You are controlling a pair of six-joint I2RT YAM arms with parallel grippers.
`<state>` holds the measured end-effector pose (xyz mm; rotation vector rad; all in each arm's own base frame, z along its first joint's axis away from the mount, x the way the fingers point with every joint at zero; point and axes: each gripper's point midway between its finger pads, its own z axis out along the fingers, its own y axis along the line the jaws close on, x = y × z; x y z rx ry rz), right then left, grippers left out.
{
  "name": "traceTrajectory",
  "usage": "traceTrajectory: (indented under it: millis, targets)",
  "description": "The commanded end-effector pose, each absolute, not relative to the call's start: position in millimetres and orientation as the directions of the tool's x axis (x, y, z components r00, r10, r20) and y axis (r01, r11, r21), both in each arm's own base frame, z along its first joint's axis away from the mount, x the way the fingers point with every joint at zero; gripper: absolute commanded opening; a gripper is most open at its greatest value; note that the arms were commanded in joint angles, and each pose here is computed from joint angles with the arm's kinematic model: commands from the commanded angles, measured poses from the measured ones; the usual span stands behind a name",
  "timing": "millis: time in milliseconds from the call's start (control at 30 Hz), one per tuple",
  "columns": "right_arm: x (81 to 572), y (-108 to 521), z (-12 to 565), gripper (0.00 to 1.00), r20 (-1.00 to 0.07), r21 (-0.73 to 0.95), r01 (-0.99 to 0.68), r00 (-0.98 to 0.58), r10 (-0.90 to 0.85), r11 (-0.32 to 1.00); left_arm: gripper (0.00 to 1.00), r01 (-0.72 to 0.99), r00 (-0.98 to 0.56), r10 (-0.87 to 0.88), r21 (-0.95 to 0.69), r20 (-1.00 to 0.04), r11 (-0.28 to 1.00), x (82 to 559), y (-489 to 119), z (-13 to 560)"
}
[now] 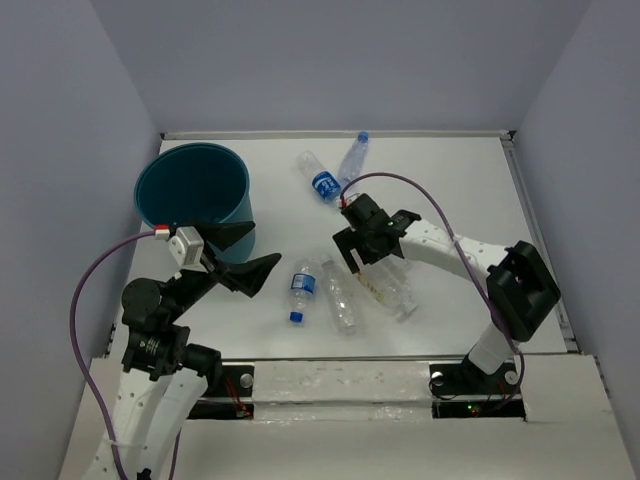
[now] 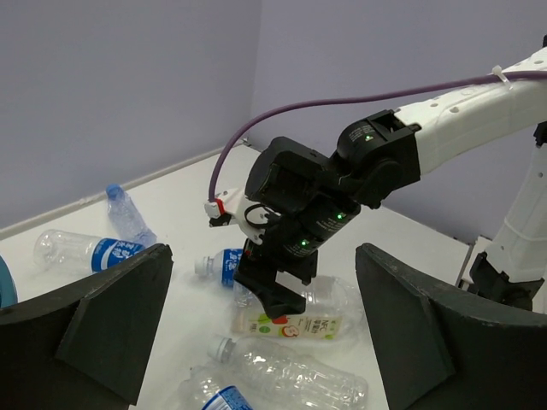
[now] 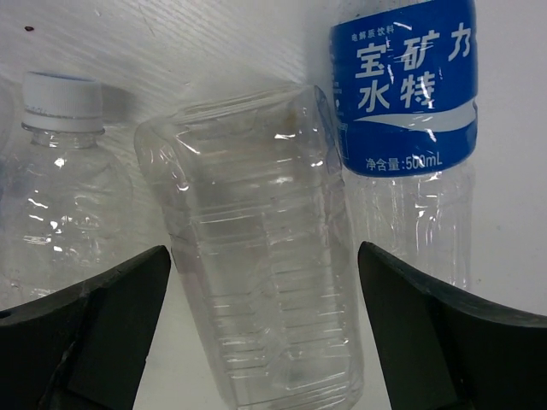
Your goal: Put the plastic bottles in the bin
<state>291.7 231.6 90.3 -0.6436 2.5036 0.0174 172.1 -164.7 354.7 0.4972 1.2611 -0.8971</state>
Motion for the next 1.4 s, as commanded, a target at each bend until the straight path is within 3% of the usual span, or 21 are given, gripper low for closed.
traceTrajectory:
  millis: [0, 333, 533, 700, 767, 800, 867, 933, 1067, 1200, 1267, 1367]
  targets:
    - [310.8, 251.5, 97.8, 0.9, -0.57, -0.103, -0.455, -0.702, -0.427, 0.885, 0.99, 0.818, 0.113, -0.313, -0.09, -0.943, 0.568, 160.6, -163.5, 376.4]
    - [313.7, 258.6, 78.7, 0.86, -0.554, -0.094, -0.468, -0.709, -0.437, 0.879, 0.99, 0.815, 0.121, -0.315, -0.087, -0.941, 0.573, 160.3, -162.4, 377.7]
    - [316.6, 254.0, 69.6, 0.99, -0.54, -0.128, -0.46, -0.711, -0.451, 0.879, 0.99, 0.815, 0.119, -0.317, -0.09, -0.941, 0.573, 160.3, -162.4, 377.8]
    - [317.9, 253.2, 81.2, 1.0, -0.561, -0.135, -0.471, -0.688, -0.459, 0.872, 0.99, 0.812, 0.112, -0.323, -0.1, -0.94, 0.575, 161.0, -162.0, 377.8]
    - [318.0, 254.6, 83.4, 0.9, -0.566, -0.131, -0.48, -0.682, -0.463, 0.867, 0.99, 0.805, 0.109, -0.33, -0.111, -0.938, 0.582, 162.6, -160.6, 378.4]
    - [318.5, 254.1, 85.3, 0.7, -0.57, -0.134, -0.477, -0.68, -0.461, 0.869, 0.99, 0.803, 0.106, -0.335, -0.118, -0.936, 0.585, 163.2, -160.2, 378.7]
    - [321.2, 253.7, 93.8, 0.55, -0.592, -0.136, -0.464, -0.671, -0.447, 0.875, 0.99, 0.796, 0.095, -0.341, -0.135, -0.935, 0.59, 165.6, -159.4, 377.7]
    - [327.0, 251.0, 120.1, 0.42, -0.643, -0.15, -0.447, -0.633, -0.431, 0.882, 0.99, 0.786, 0.078, -0.35, -0.159, -0.934, 0.598, 169.6, -158.5, 375.4]
    - [337.7, 250.8, 201.0, 0.41, -0.775, -0.152, -0.435, -0.505, -0.38, 0.888, 0.99, 0.761, 0.018, -0.354, -0.217, -0.935, 0.612, 182.1, -159.5, 367.0]
    - [335.5, 264.9, 314.7, 0.4, -0.916, -0.053, -0.482, -0.326, -0.235, 0.874, 0.97, 0.727, -0.056, -0.35, -0.278, -0.935, 0.627, 189.2, -158.7, 357.5]
    - [334.3, 277.1, 390.5, 0.4, -0.978, 0.018, -0.525, -0.186, -0.094, 0.851, 0.95, 0.697, -0.084, -0.342, -0.3, -0.936, 0.652, 188.3, -153.7, 351.8]
    - [328.4, 305.7, 477.1, 0.39, -0.99, 0.116, -0.64, -0.014, 0.139, 0.759, 0.93, 0.605, -0.092, -0.344, -0.327, -0.935, 0.726, 188.9, -135.3, 350.6]
